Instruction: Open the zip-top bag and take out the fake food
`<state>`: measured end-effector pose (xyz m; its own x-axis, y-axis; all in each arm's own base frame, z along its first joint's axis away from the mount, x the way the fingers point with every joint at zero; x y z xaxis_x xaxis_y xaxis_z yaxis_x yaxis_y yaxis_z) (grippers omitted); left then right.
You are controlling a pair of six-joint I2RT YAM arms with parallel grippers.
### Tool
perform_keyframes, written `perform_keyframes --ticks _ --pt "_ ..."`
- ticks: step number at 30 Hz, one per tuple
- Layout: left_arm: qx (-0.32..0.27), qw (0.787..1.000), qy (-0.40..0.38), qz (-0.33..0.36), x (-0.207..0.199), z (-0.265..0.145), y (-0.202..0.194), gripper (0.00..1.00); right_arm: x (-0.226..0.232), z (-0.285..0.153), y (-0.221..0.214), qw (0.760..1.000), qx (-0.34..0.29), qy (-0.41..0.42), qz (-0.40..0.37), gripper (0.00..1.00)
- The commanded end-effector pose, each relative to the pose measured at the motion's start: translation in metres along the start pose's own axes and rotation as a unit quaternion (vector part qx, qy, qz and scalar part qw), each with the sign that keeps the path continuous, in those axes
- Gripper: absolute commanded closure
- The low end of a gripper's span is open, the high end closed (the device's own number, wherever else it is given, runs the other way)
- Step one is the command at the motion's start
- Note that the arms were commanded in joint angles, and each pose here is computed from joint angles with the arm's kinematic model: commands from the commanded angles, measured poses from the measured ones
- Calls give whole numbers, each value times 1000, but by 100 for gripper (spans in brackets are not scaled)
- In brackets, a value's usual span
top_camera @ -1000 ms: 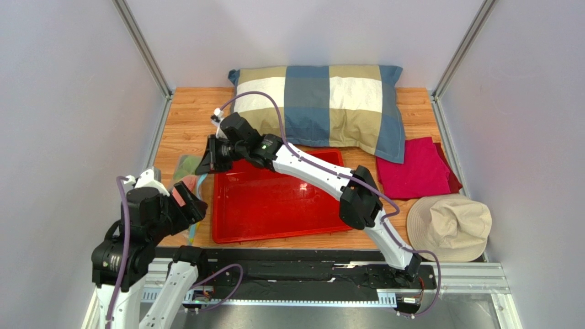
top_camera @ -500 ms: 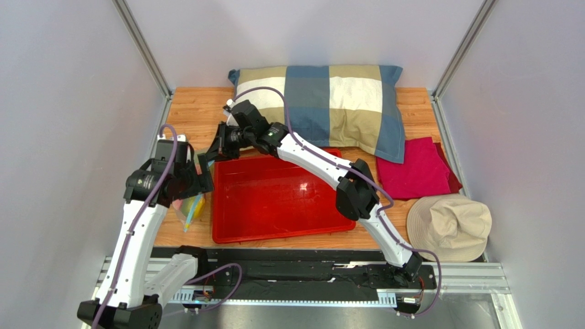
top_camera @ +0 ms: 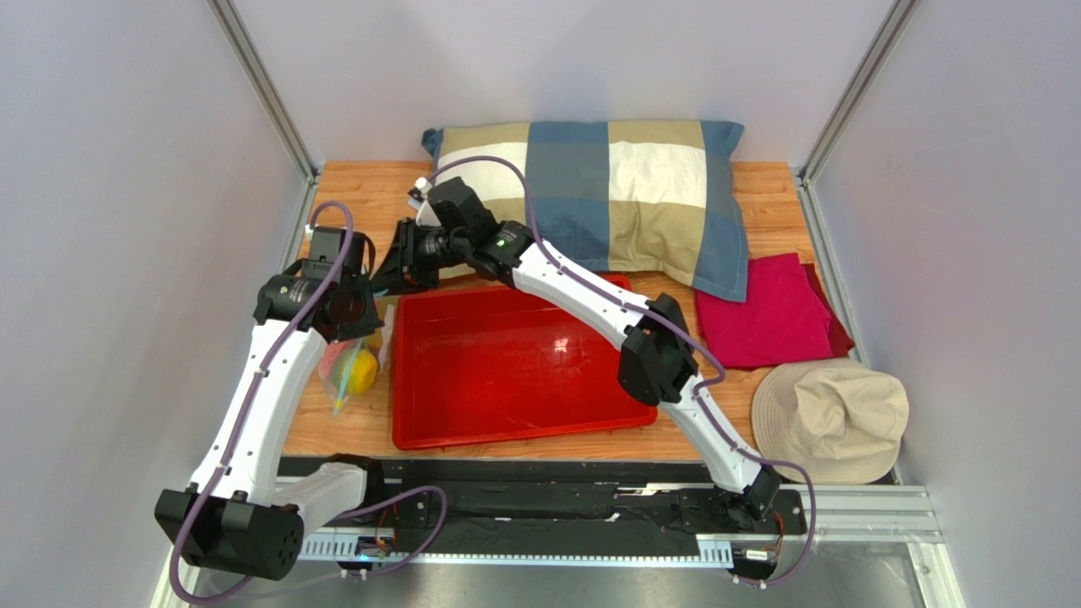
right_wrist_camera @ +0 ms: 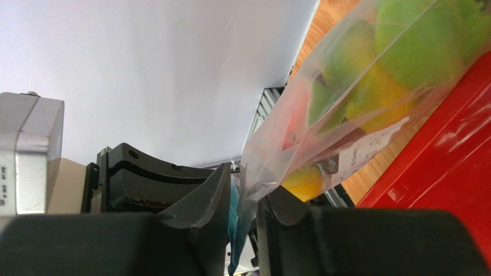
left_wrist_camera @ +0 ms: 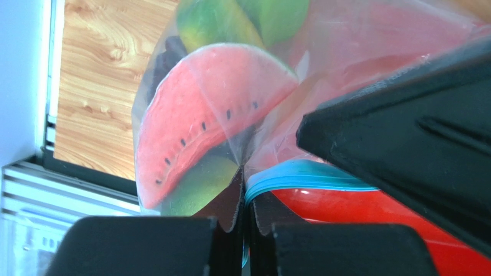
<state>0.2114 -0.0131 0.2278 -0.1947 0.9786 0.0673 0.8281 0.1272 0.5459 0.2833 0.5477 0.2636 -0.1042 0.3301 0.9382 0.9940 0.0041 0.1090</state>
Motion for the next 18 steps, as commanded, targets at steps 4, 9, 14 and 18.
perform_keyframes --ticks 4,9,14,18 --pt "-32 991 14 -132 4 -39 16 100 18 -32 18 999 7 25 -27 45" --pt "0 964 79 -254 19 -56 4 100 -7 -65 20 992 -9 -36 -123 22" --pt "-3 925 104 -364 25 -63 1 100 -20 -85 2 978 -3 -61 -199 18" --pt "10 886 118 -448 26 -63 -6 100 -21 -100 -20 960 -8 -53 -274 16"
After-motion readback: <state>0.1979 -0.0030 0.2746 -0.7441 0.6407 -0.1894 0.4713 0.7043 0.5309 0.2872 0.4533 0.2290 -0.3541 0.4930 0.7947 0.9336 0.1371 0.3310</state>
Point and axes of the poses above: each gripper's point midway between its finger pads, its own z axis out along the fingers, its own x axis along the line the jaws close on, y = z × x, the point moved 4 cm from there along -z, back along the fingers, and after that the axes turned 6 degrees about z, right-handed, at the moved point
